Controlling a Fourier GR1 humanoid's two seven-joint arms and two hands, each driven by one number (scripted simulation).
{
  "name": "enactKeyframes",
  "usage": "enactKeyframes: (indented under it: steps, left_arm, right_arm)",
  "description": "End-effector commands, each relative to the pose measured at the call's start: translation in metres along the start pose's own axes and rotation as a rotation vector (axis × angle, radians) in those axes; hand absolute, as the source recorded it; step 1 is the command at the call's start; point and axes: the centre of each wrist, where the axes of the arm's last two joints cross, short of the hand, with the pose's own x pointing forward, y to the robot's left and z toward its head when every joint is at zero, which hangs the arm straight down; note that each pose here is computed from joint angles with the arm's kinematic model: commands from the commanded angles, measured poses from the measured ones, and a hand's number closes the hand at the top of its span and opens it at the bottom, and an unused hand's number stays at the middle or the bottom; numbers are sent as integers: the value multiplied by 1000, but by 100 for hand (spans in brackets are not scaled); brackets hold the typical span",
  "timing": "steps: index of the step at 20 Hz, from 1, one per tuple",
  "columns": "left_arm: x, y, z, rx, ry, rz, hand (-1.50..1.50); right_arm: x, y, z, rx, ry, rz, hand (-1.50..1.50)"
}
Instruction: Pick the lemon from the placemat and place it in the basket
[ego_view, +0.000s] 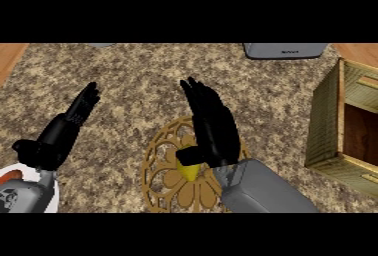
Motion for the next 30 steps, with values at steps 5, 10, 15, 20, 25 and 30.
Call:
enactKeyframes:
  steps: [5,10,15,20,25,30]
  left_arm:
    - [1,-1,-5,2,-12,-7,0]
    - [5,0,-5,12,-23,5,0]
    - [3,-1,0,10,-25,3,0]
    - [12,-6,-4,-7,-44,8,0]
    - [17,-9,-14,-18,-44,-9,0]
    - [10,-2,-7,-17,-50,-1,0]
  right_arm:
    - [67,-42,18,332,139,247,-150]
    - [80,-89,31,399,181,228,-150]
    - [76,-115,41,354,233,196,-150]
    - [66,-122,47,340,238,191,-150]
    - [60,-103,59,318,248,116,-150]
    - [41,-84,68,293,237,73,-150]
